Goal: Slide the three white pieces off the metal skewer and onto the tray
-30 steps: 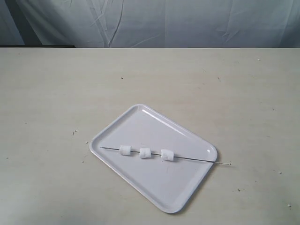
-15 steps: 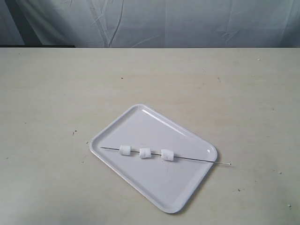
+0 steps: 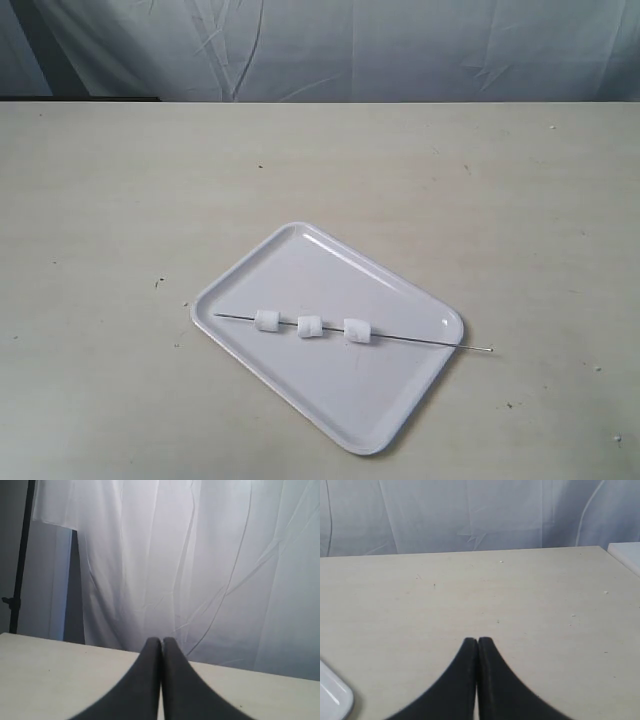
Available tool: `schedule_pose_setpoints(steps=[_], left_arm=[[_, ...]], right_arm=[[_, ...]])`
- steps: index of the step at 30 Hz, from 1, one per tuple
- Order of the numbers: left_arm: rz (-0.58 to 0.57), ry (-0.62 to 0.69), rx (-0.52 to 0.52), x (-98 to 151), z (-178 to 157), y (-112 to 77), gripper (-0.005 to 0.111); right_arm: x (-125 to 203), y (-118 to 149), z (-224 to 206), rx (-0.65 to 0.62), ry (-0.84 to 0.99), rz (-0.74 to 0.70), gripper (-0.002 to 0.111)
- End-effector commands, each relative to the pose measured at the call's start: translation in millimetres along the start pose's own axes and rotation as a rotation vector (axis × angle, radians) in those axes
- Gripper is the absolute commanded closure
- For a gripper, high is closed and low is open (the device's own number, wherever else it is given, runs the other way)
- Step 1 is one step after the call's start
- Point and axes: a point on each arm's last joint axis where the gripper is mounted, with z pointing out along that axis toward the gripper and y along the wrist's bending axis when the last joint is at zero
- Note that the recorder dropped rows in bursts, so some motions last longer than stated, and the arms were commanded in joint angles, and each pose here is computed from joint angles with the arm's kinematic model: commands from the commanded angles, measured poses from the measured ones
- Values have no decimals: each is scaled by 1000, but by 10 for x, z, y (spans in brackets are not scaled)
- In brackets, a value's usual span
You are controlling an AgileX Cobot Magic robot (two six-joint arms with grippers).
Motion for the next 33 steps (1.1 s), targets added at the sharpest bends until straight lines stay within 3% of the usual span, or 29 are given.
schedule_pose_setpoints(steps=[1, 11, 14, 18, 23, 33], left_arm=[[-13, 66, -11, 44, 4, 7, 106], [-26, -29, 5, -42, 6, -7, 106], [-25, -65, 12, -76, 4, -12, 106], [-15, -97, 18, -104, 2, -18, 106], [8, -47, 11, -73, 49, -15, 106], [19, 149, -23, -253, 357, -45, 106]], right_arm=[[-13, 2, -6, -4, -16, -12, 109], [-15, 2, -6, -4, -19, -12, 109], [-146, -3, -18, 5, -163, -53, 109], [-363, 1, -82, -15, -412, 62, 109], [-464, -5, -134, -58, -535, 212, 109], [-504, 46, -25, -121, -379, 272, 109]])
